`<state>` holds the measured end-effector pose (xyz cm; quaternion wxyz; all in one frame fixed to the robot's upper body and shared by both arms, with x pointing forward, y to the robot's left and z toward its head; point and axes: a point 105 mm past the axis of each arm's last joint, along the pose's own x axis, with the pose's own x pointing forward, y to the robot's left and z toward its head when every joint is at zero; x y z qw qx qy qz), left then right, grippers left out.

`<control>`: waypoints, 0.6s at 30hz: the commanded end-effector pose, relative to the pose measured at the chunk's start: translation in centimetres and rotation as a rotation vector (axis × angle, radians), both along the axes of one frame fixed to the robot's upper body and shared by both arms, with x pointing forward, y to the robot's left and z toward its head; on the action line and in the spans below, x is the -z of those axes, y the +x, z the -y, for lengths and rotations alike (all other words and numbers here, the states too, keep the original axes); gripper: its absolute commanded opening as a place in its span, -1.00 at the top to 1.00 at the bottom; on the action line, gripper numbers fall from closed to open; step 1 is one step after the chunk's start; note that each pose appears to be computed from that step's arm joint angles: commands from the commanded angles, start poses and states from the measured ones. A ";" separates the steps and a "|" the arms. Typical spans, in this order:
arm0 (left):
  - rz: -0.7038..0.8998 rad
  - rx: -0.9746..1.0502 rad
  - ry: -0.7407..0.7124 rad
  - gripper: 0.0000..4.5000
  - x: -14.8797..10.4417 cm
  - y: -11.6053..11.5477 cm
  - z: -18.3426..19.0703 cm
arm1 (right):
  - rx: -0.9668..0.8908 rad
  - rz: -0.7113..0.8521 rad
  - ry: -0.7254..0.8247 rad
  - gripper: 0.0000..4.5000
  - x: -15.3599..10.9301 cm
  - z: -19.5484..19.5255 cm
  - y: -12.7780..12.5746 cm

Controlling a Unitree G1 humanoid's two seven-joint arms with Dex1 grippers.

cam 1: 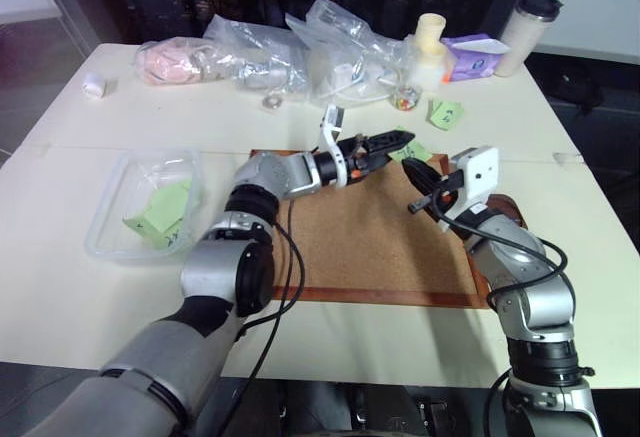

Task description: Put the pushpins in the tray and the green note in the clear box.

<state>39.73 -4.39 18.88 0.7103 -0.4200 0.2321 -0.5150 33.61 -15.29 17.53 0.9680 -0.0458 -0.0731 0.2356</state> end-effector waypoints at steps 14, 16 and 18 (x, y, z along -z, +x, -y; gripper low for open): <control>0.000 -0.063 -0.090 0.64 -0.6 0.6 1.7 | -0.016 0.091 0.014 1.00 -2.3 -1.2 -1.1; 0.001 -0.060 -0.108 0.99 -0.9 0.6 1.7 | -0.016 0.092 0.014 1.00 -2.3 -1.2 -1.0; 0.004 -0.054 -0.109 0.99 -1.1 0.5 1.8 | -0.017 0.092 0.015 1.00 -2.3 -1.2 -1.0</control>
